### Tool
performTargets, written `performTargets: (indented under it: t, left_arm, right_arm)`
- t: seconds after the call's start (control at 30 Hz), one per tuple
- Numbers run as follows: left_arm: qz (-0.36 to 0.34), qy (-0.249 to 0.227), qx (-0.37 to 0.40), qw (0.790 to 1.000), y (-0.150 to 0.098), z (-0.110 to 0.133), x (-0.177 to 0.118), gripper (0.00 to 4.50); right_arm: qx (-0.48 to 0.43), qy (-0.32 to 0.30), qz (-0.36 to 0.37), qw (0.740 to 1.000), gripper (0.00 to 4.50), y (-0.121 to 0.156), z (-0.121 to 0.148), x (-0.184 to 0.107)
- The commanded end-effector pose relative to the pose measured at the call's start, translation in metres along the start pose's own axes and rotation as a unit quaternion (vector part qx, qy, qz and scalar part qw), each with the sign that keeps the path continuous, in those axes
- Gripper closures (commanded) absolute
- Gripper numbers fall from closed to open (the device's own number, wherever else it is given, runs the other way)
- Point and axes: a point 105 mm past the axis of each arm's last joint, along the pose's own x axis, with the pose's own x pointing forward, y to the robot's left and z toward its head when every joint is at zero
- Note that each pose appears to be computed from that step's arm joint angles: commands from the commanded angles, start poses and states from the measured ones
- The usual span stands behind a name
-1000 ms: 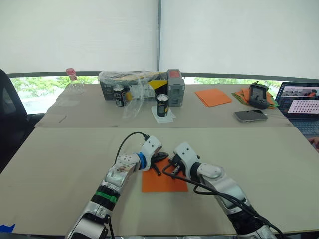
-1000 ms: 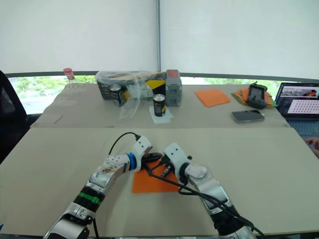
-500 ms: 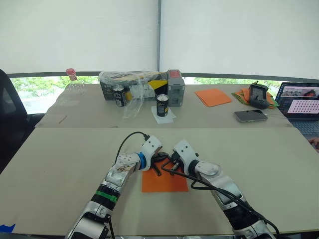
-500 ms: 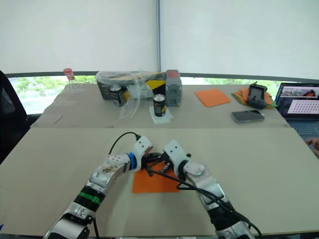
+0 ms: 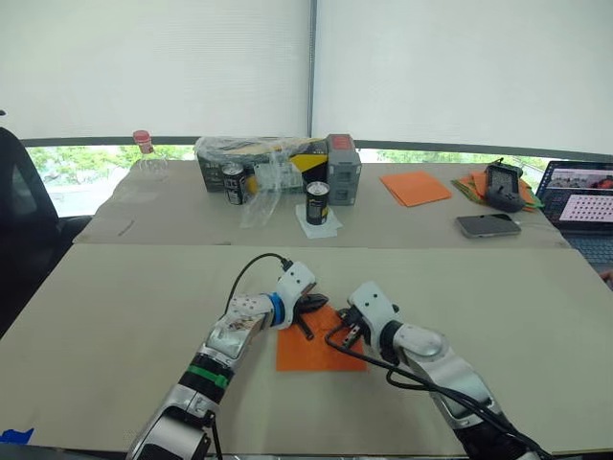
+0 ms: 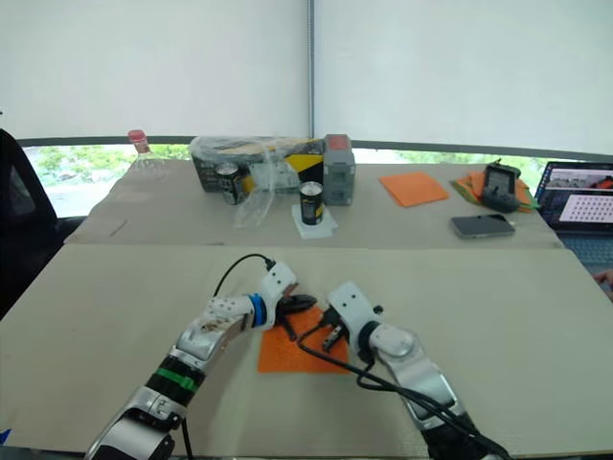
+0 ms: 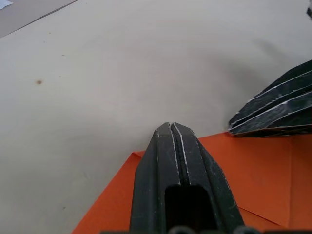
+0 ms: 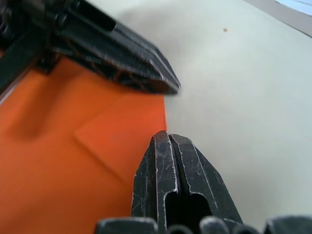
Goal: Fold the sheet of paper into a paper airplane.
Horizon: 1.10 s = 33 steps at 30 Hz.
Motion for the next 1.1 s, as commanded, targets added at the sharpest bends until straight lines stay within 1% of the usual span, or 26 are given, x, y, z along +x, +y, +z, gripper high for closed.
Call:
performTargets:
  t: [0.03, 0.2, 0.3, 0.37, 0.5, 0.57, 0.63, 0.7, 0.77, 0.8, 0.9, 0.97, 1.1]
  left_arm:
    - [0.015, 0.045, -0.012, 0.999, 0.006, -0.023, -0.004, 4.5]
    - [0.017, 0.047, -0.014, 0.999, 0.007, -0.026, -0.006, 4.5]
    - [0.017, 0.049, -0.016, 0.999, 0.007, -0.027, -0.007, 4.5]
    - [0.016, 0.049, -0.017, 0.999, 0.007, -0.028, -0.007, 4.5]
    - [0.013, 0.046, -0.017, 0.999, 0.005, -0.027, -0.007, 4.5]
    - [0.012, 0.044, -0.017, 0.999, 0.004, -0.027, -0.006, 4.5]
    - [0.014, 0.04, -0.019, 0.999, 0.004, -0.026, -0.006, 4.5]
    - [0.014, 0.038, -0.02, 0.999, 0.004, -0.026, -0.006, 4.5]
    - [0.014, 0.036, -0.019, 0.999, 0.004, -0.025, -0.006, 4.5]
    - [0.014, 0.035, -0.019, 0.999, 0.004, -0.024, -0.006, 4.5]
    - [0.017, 0.032, -0.019, 0.999, 0.006, -0.022, -0.007, 4.5]
    - [0.018, 0.029, -0.019, 0.999, 0.007, -0.021, -0.008, 4.5]
    - [0.019, 0.021, -0.025, 0.999, 0.009, -0.019, -0.015, 4.5]
  right_arm:
    - [0.053, 0.134, 0.017, 0.989, 4.49, 0.011, -0.073, -0.018]
    - [0.076, 0.148, 0.014, 0.986, 4.49, 0.015, -0.086, -0.033]
    - [0.093, 0.146, 0.005, 0.985, 4.49, 0.013, -0.087, -0.042]
    - [0.104, 0.136, 0.0, 0.985, 4.49, 0.01, -0.083, -0.046]
    - [0.105, 0.112, -0.011, 0.988, 4.49, 0.001, -0.067, -0.054]
    - [0.078, 0.071, -0.019, 0.994, 4.49, -0.008, -0.044, -0.057]
    - [-0.003, 0.049, -0.012, 0.999, 4.49, -0.013, -0.025, -0.06]
    - [0.011, -0.005, -0.015, 1.0, 4.49, -0.014, -0.001, -0.057]
    - [-0.03, -0.02, -0.011, 0.999, 4.49, -0.015, 0.014, -0.054]
    - [-0.032, -0.03, -0.011, 0.999, 4.49, -0.016, 0.021, -0.051]
    - [-0.034, -0.04, -0.006, 0.999, 4.49, -0.017, 0.032, -0.036]
    - [-0.035, -0.04, -0.009, 0.999, 4.49, -0.016, 0.034, -0.027]
    - [-0.016, -0.041, 0.012, 0.999, 4.49, -0.001, 0.034, -0.01]
